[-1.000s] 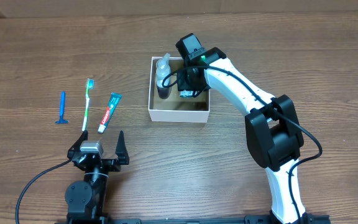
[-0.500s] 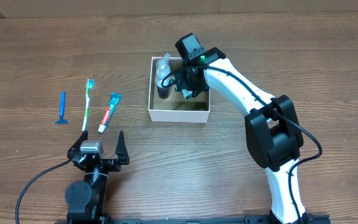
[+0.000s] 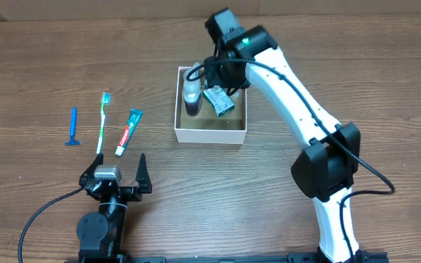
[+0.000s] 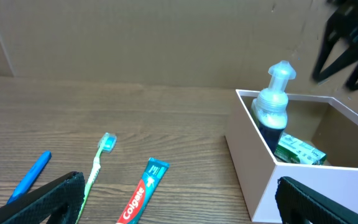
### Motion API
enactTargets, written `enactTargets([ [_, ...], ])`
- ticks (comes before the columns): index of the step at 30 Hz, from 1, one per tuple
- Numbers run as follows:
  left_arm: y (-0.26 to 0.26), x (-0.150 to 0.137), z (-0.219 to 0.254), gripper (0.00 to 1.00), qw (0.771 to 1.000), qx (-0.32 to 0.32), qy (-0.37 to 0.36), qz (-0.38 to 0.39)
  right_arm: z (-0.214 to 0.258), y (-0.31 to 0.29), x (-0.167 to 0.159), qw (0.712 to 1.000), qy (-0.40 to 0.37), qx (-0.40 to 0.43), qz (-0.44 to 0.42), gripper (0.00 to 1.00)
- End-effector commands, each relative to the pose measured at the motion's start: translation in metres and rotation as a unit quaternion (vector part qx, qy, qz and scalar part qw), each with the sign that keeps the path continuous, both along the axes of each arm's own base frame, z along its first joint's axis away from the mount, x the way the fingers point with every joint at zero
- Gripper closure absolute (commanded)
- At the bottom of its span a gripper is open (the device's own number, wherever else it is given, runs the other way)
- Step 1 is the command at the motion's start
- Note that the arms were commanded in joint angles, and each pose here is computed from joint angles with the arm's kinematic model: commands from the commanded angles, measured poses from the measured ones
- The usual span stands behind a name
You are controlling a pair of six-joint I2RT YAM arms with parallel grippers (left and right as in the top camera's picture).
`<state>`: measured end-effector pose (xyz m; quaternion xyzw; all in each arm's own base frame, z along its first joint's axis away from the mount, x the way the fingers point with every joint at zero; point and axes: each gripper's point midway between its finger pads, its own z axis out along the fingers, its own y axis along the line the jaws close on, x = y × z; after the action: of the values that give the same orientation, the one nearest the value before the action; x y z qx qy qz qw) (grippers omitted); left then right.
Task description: Pack container
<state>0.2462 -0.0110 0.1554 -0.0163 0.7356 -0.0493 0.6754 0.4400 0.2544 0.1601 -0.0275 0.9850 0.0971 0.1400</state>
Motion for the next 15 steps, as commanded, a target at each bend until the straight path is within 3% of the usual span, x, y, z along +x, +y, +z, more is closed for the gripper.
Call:
enactTargets([
  [1, 0.004, 0.0, 0.0, 0.0, 1.0, 0.012, -0.003, 0.009, 0.084, -0.028, -0.007, 0.998, -0.065, 0.004, -0.024, 0.35],
  [8, 0.004, 0.0, 0.0, 0.0, 1.0, 0.012, -0.003, 0.009, 0.122, -0.12, -0.027, 0.989, -0.054, -0.046, -0.128, 0.24],
  [11, 0.004, 0.0, 0.0, 0.0, 1.0, 0.012, -0.003, 0.009, 0.126, -0.146, -0.024, 0.986, -0.047, -0.03, -0.155, 0.06],
  [15, 0.004, 0.0, 0.0, 0.0, 1.0, 0.012, -0.003, 0.009, 0.128, -0.18, -0.017, 0.98, -0.038, -0.005, -0.196, 0.0],
])
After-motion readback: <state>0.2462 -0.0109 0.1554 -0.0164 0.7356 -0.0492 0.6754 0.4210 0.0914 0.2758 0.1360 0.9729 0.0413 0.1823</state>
